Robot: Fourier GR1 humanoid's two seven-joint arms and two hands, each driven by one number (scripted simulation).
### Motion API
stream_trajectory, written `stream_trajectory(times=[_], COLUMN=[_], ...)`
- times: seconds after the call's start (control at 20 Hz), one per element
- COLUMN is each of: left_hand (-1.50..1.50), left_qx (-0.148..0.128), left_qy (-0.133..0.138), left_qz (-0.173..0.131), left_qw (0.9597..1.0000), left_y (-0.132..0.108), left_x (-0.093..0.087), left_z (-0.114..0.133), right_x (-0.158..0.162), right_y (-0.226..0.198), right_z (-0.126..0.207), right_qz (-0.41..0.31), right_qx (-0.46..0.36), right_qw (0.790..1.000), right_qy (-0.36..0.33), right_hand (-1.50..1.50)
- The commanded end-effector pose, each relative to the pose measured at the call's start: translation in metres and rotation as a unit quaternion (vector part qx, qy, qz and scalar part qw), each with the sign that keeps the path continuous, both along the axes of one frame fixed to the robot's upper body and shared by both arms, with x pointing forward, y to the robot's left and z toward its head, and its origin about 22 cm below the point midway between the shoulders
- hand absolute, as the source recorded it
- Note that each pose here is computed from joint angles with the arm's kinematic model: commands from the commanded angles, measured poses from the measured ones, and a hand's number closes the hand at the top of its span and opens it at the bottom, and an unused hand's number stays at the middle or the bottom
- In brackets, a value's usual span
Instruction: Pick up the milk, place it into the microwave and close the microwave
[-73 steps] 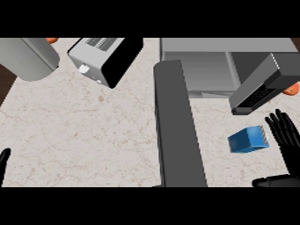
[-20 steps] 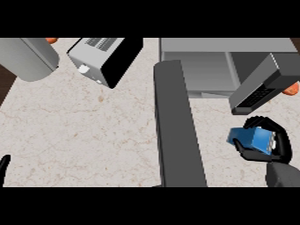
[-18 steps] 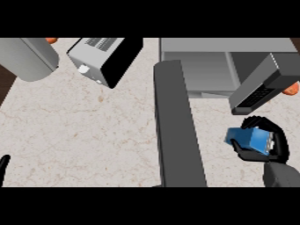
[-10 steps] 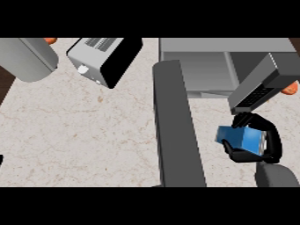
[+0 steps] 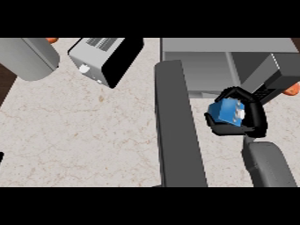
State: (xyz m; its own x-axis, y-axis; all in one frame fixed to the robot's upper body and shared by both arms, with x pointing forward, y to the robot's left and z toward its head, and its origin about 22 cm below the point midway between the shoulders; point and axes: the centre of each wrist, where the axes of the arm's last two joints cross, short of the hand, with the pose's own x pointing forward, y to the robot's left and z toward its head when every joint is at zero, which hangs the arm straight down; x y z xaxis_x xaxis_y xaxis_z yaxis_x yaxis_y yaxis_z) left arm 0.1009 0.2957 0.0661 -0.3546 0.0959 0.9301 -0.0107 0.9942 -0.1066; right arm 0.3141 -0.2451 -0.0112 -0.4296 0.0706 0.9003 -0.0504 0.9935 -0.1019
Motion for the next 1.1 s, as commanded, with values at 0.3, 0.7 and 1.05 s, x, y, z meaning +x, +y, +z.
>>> stream_trajectory(times=[0.3,0.7,1.05], left_hand=[-1.50,-1.50,-1.50], left_qx=[-0.014,-0.003,-0.001], left_qy=[0.001,0.000,-0.010], left_qz=[-0.003,-0.026,-0.039], left_qw=[0.9999,0.9996,0.9992], left_y=[0.005,0.007,-0.001], left_x=[0.007,0.000,0.019], left_z=[-0.006,-0.006,0.009], right_x=[0.085,0.115,0.125], right_y=[0.041,0.033,0.030], right_z=[0.035,0.038,0.048], right_qz=[-0.008,-0.024,-0.045], right_qx=[-0.032,-0.046,-0.092], right_qw=[0.999,0.998,0.995], right_qy=[0.029,0.031,0.014], right_hand=[1.50,1.50,1.50])
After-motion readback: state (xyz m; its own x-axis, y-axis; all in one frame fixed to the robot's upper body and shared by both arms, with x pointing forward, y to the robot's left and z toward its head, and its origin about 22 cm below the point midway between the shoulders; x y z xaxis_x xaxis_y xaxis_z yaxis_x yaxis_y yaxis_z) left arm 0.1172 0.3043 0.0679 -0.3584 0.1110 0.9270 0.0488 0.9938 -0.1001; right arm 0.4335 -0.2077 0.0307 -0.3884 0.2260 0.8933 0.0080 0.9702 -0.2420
